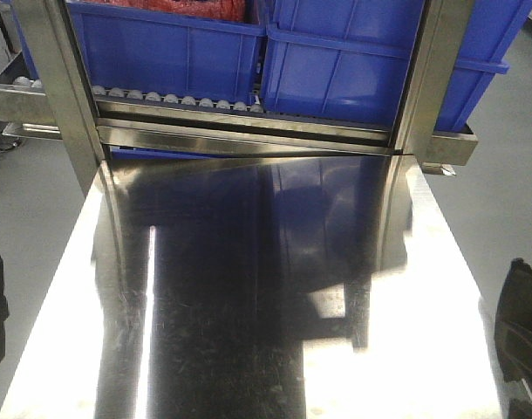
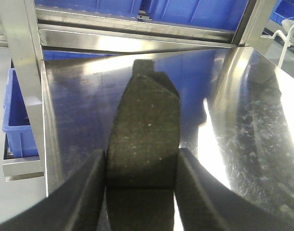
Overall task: Move and align brake pads A on conveyor
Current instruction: 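Back away from the steel table and turn toward the floor line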
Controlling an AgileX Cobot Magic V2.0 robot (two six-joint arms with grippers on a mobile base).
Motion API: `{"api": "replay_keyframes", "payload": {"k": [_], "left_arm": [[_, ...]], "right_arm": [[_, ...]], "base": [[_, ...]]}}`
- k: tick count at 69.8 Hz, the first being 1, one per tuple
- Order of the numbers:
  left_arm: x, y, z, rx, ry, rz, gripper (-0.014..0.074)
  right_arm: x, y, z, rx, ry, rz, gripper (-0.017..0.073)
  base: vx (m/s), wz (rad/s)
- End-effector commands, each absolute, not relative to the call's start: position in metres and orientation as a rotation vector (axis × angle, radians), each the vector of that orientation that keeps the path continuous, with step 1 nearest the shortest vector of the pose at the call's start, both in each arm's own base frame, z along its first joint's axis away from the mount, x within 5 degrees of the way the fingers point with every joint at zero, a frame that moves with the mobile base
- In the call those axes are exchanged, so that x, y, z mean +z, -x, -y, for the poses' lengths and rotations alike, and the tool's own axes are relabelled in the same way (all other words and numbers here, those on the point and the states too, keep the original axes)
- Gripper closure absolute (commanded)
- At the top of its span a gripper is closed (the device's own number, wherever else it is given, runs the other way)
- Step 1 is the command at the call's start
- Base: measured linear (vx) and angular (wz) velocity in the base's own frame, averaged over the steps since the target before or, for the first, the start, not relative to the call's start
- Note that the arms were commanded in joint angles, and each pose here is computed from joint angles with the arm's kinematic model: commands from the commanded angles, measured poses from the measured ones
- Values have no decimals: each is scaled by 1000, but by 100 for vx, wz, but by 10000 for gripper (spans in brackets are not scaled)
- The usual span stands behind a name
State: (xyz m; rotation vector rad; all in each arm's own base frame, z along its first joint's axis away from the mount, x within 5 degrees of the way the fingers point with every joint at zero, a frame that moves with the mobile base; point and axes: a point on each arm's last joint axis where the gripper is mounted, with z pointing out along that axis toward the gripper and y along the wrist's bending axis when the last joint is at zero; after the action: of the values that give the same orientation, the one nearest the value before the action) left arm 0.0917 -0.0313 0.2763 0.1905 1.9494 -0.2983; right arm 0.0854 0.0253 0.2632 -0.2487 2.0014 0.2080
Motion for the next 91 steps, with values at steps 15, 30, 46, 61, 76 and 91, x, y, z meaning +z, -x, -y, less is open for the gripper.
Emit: {"api": "replay_keyframes", "payload": {"k": [15, 30, 46, 61, 76, 91], "left_arm": [[294, -94, 33, -331, -187, -1828, 537], [294, -94, 33, -331, -187, -1828, 537], [294, -94, 33, -331, -187, -1828, 537], [294, -94, 33, -331, -187, -1828, 537], [294, -94, 33, -331, -187, -1828, 537], [294, -94, 33, -331, -187, -1828, 537]], "right_arm": [[285, -84, -25, 224, 239, -1796, 535], [284, -84, -25, 223, 240, -1801, 535], [284, -84, -25, 223, 240, -1801, 535], [284, -84, -25, 223, 240, -1802, 535], [284, -84, -25, 223, 240, -1802, 535], [284, -84, -25, 223, 240, -1802, 535]], "base": [[0, 0], [0, 0], [0, 0], [0, 0], [0, 0], [0, 0]]}}
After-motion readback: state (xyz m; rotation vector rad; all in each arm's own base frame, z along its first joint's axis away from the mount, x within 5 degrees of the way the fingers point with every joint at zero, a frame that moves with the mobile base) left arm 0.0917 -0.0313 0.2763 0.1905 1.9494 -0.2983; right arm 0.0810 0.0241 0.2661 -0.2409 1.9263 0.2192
